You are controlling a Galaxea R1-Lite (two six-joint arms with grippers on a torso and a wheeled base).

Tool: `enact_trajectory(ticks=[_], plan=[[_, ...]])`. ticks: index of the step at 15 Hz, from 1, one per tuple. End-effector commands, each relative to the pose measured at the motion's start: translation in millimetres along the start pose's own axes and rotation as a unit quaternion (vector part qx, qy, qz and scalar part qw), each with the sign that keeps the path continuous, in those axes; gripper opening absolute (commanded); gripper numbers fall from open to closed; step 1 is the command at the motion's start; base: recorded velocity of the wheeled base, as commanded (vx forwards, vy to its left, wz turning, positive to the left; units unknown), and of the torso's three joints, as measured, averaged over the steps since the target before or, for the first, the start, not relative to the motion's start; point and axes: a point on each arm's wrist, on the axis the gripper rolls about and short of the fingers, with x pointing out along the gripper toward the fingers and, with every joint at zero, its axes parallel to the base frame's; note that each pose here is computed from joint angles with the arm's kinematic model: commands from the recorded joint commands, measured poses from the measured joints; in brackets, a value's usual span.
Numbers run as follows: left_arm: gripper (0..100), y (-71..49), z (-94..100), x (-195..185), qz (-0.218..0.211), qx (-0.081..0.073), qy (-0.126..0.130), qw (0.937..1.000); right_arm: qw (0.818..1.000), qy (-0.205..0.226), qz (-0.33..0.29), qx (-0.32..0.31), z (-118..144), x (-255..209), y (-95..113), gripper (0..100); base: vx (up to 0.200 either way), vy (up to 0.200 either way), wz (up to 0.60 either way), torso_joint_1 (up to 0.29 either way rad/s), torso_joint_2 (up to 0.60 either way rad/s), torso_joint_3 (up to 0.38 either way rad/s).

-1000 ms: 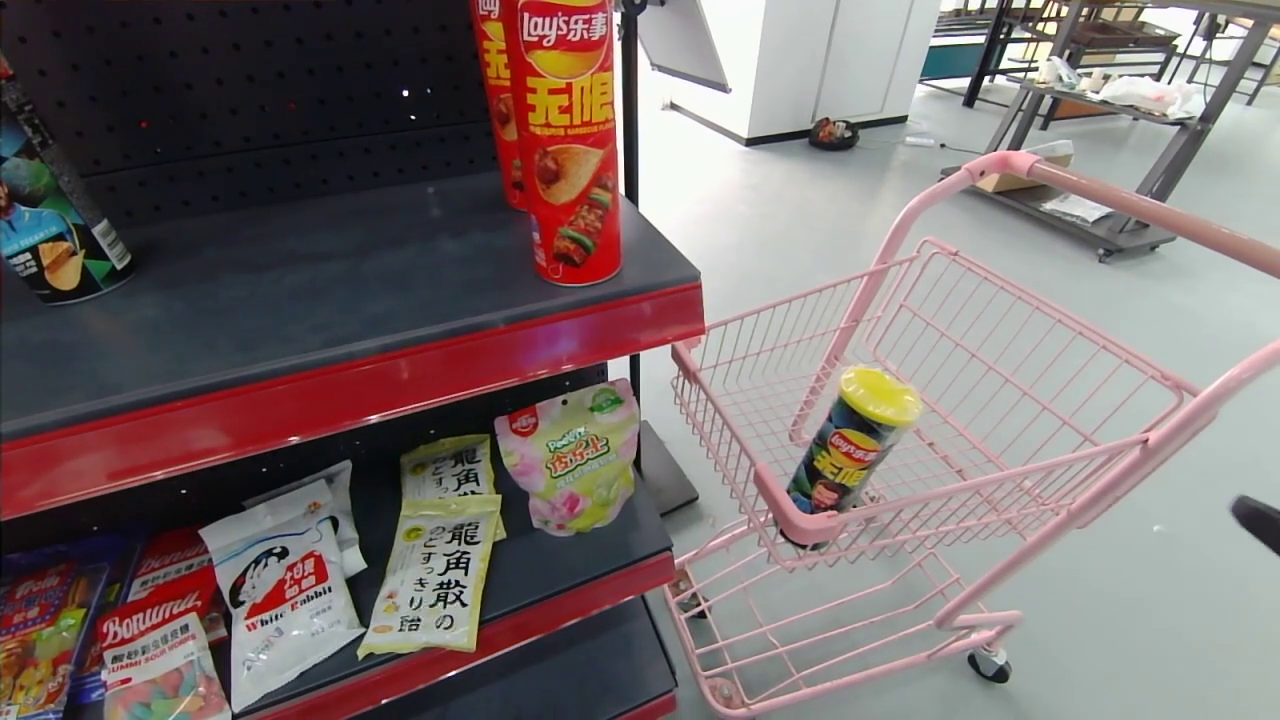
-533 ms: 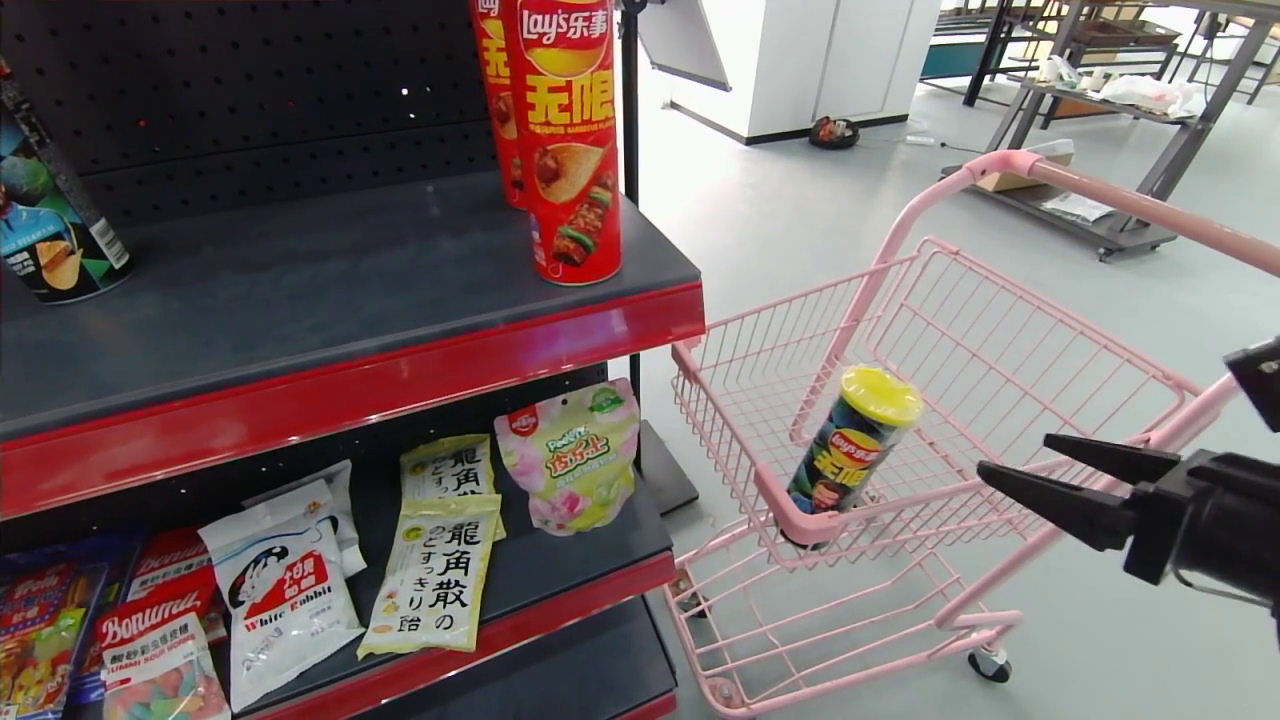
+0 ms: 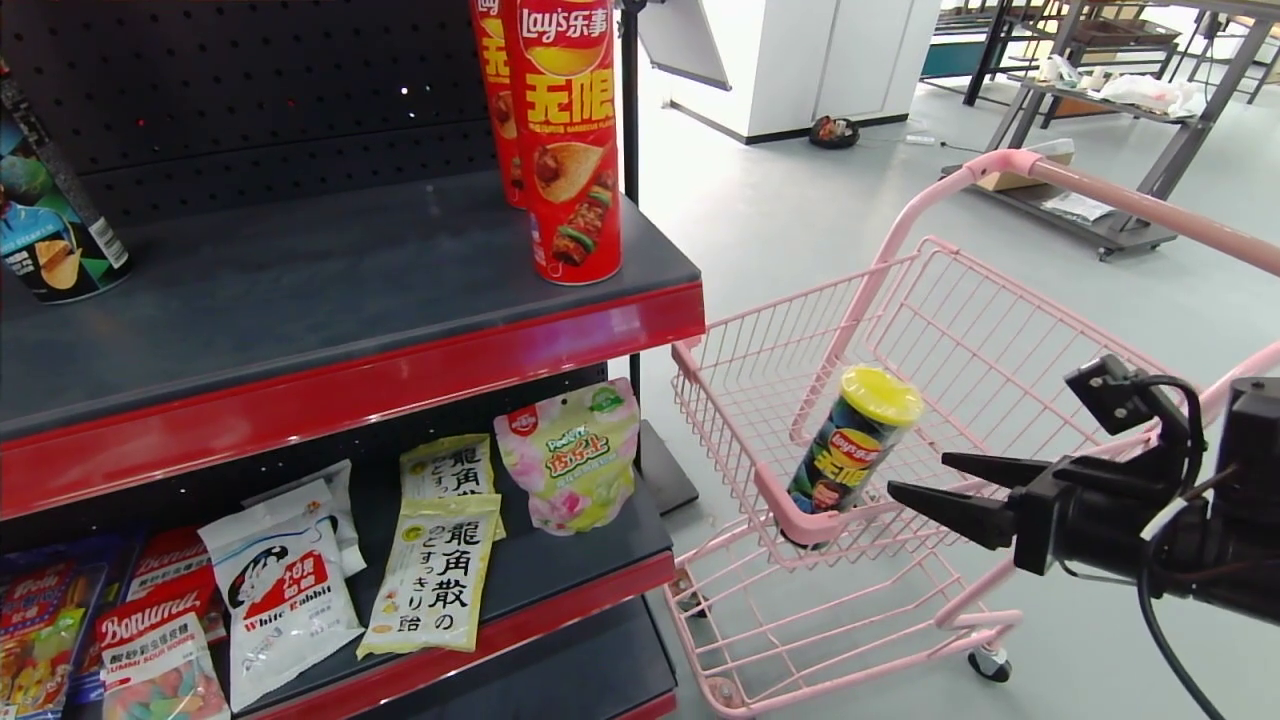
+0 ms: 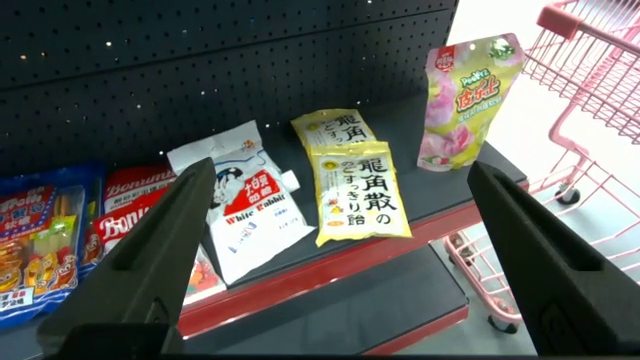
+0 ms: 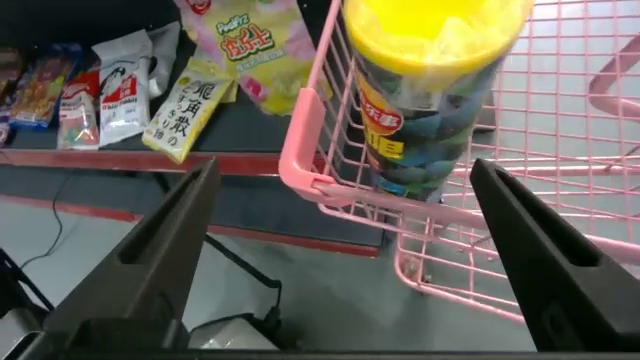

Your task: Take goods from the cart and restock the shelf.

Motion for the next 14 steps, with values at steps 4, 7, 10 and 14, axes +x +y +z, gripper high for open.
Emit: enact_trajectory(ticks=[4, 7, 10, 14], plan=[[100, 0.0, 0.1, 0, 0.001, 0.000, 0.000, 1.0000, 1.000, -0.006, 0.004, -0.012, -1, 48, -15, 100, 0.000, 0.000, 0.00, 0.000, 0.00, 0.000], [100, 0.0, 0.1, 0, 0.001, 0.000, 0.000, 1.0000, 1.000, 0.000, -0.006, -0.006, -3, 67, -25, 100, 0.000, 0.000, 0.00, 0.000, 0.00, 0.000], [100, 0.0, 0.1, 0, 0.001, 0.000, 0.000, 1.0000, 1.000, 0.006, -0.011, -0.002, -5, 82, -36, 100, 0.000, 0.000, 0.00, 0.000, 0.00, 0.000], [100, 0.1, 0.1, 0, 0.001, 0.000, 0.000, 1.0000, 1.000, -0.008, -0.030, 0.000, -3, 93, -55, 100, 0.000, 0.000, 0.00, 0.000, 0.00, 0.000]])
